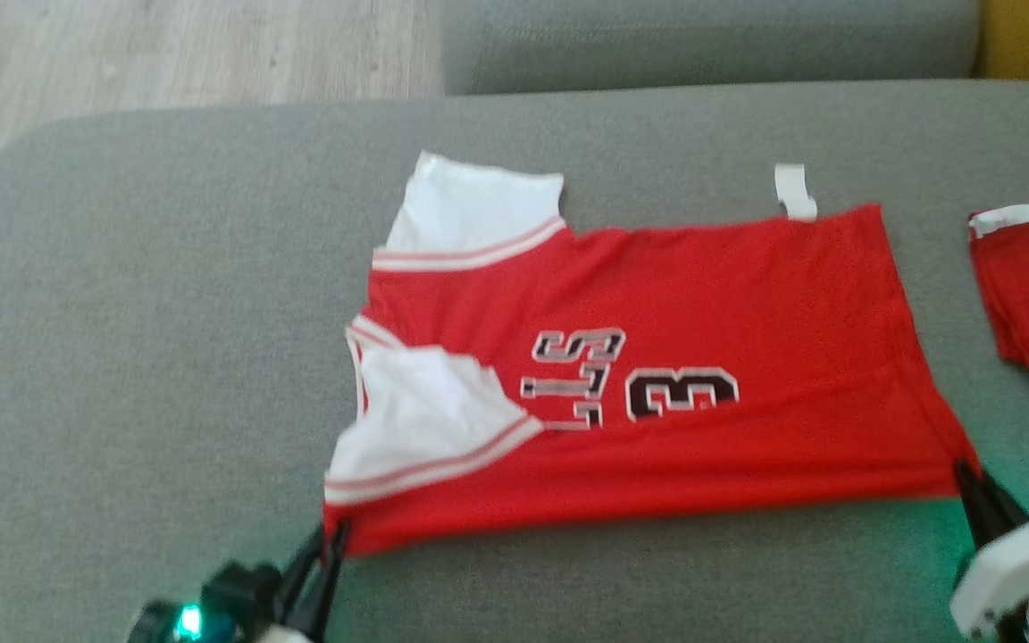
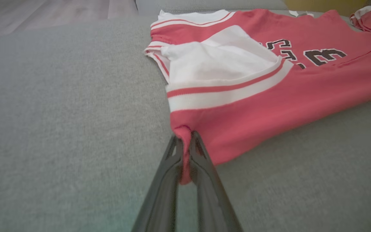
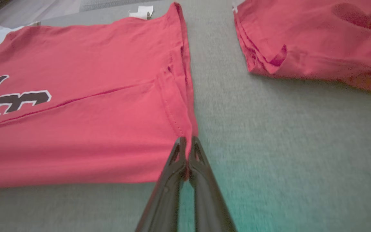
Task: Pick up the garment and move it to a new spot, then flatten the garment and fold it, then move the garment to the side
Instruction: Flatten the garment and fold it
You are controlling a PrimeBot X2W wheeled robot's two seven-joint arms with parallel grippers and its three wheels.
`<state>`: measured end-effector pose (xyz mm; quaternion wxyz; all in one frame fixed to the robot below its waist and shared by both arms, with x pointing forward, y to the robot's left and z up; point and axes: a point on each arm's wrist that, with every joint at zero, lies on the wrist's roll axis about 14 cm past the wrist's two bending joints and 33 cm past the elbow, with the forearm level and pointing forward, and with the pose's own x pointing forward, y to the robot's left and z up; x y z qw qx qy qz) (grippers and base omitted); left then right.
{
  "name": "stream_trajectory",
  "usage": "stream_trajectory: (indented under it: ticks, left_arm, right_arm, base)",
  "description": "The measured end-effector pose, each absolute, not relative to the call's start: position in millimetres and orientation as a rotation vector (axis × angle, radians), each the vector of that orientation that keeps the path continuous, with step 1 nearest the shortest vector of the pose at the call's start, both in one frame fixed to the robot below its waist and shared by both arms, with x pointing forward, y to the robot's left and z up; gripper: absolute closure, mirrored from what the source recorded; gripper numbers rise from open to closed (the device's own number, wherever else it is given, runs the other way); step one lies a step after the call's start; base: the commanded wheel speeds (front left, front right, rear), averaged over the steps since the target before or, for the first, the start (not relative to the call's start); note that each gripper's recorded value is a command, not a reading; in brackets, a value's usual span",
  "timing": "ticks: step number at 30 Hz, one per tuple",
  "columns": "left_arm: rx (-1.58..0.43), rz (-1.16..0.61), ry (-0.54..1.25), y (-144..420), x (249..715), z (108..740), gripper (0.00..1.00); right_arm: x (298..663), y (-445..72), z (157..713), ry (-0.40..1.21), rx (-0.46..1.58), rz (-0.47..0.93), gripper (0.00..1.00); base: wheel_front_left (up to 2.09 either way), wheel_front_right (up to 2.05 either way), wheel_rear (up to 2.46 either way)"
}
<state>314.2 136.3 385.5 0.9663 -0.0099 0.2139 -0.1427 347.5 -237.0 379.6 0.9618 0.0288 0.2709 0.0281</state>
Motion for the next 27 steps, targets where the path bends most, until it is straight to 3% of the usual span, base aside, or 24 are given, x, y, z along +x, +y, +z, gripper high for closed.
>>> stream_trajectory:
  ticks: [12,13,14,15,16,22,27]
  left_arm:
    - [0.0,-0.326,0.482,130.1,280.1,383.5,1.0]
    - [0.0,-0.326,0.482,130.1,280.1,383.5,1.0]
    - [0.001,-0.33,0.486,128.9,279.6,383.1,1.0]
    - [-0.001,-0.336,0.492,127.3,278.3,381.9,0.58]
    - [-0.001,-0.339,0.505,126.5,276.8,379.8,0.0]
    - [-0.004,-0.338,0.514,124.3,284.9,381.7,0.0]
    - [0.037,-0.394,0.333,118.1,358.3,440.6,0.0]
  right_arm:
    - [297.6,-237.8,377.3,0.617,0.11,0.004,1.0]
    - [297.6,-237.8,377.3,0.617,0.11,0.004,0.89]
    - [297.3,-237.9,378.5,0.616,0.113,0.002,0.24]
    - [295.3,-238.7,379.0,0.619,0.113,-0.006,0.0]
    - [295.3,-239.2,379.5,0.619,0.112,-0.01,0.0]
    - [303.0,-244.3,392.7,0.575,0.094,-0.023,0.0]
    - [314.5,-239.1,404.7,0.532,0.099,-0.014,0.0]
  base:
    - [0.0,0.0,0.0]
    - [0.0,0.0,0.0]
    - [0.0,0.0,0.0]
    - [0.0,0.0,0.0]
    - [0.0,0.0,0.0]
    - [0.0,0.0,0.0]
    - [0.0,0.0,0.0]
